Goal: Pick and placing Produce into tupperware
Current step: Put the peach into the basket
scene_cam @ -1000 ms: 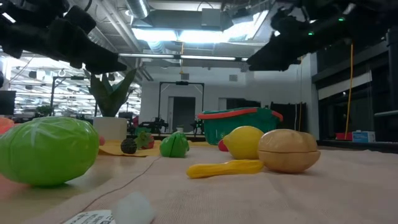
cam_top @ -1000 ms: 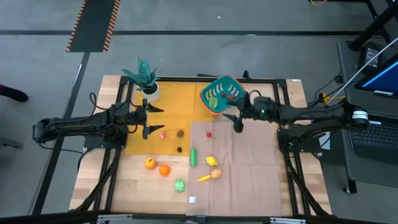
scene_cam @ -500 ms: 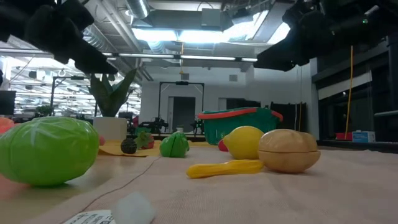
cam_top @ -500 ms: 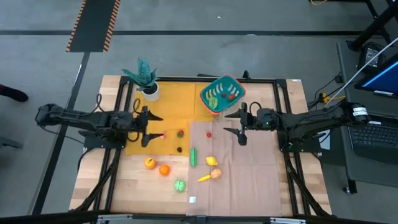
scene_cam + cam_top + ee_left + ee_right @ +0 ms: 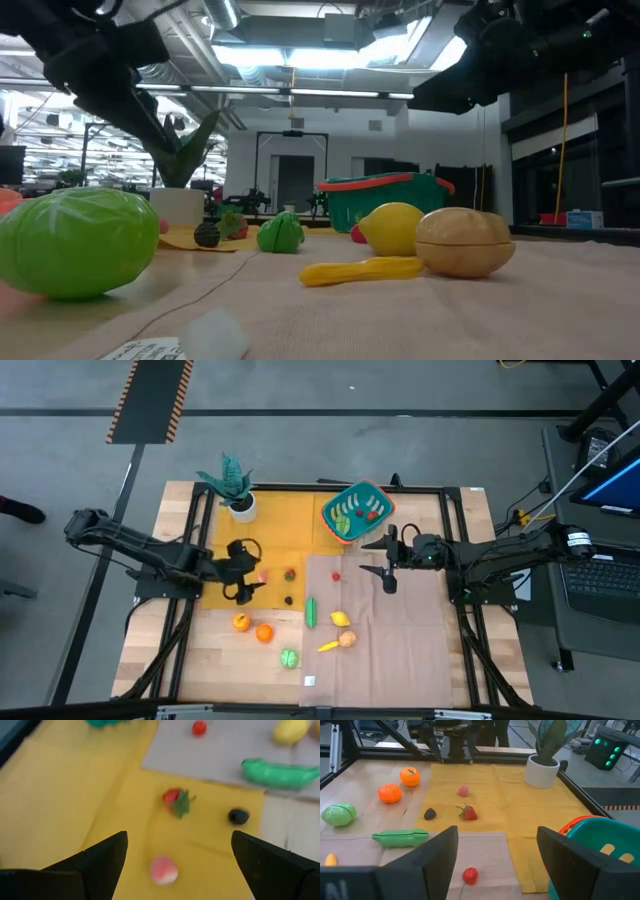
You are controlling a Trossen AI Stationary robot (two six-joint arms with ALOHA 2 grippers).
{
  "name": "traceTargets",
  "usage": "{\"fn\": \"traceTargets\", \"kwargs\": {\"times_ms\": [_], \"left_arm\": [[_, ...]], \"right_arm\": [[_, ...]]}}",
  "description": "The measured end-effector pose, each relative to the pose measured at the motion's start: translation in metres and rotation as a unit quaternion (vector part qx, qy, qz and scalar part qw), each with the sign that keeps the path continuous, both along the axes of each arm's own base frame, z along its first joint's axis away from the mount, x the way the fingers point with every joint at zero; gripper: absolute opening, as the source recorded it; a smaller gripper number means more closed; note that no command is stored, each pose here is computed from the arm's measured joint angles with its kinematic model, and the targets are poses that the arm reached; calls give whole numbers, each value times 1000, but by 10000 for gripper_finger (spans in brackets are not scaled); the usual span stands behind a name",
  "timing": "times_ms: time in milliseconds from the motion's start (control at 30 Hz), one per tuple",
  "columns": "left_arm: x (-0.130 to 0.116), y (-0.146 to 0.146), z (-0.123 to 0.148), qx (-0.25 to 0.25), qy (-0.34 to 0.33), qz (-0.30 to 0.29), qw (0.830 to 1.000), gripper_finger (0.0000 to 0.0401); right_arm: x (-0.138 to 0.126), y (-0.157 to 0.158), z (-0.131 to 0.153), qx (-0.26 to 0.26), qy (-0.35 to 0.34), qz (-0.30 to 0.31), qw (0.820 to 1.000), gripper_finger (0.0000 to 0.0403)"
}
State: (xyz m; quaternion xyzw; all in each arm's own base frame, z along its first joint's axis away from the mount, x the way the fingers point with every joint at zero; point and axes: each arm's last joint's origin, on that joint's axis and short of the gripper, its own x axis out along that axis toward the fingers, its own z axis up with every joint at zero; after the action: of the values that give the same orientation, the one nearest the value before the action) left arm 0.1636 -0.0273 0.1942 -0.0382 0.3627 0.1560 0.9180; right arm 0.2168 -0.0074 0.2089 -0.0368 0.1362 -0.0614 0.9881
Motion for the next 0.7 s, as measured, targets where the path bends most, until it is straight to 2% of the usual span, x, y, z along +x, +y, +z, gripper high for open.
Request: {"fn": "traceTargets", "kwargs": {"times_ms": [233, 433, 700], "left_arm": [[11, -3, -14, 6, 74, 15, 997, 348], [14, -3, -19, -22, 74, 53, 996, 348], [14, -3, -19, -34, 69, 66, 995, 348]], "right_arm": [[0, 0, 0, 0, 0, 0, 1000, 271], [0, 0, 0, 2, 1, -1, 1000, 271], [1, -1, -3, 15, 9, -6, 1000, 271]]}}
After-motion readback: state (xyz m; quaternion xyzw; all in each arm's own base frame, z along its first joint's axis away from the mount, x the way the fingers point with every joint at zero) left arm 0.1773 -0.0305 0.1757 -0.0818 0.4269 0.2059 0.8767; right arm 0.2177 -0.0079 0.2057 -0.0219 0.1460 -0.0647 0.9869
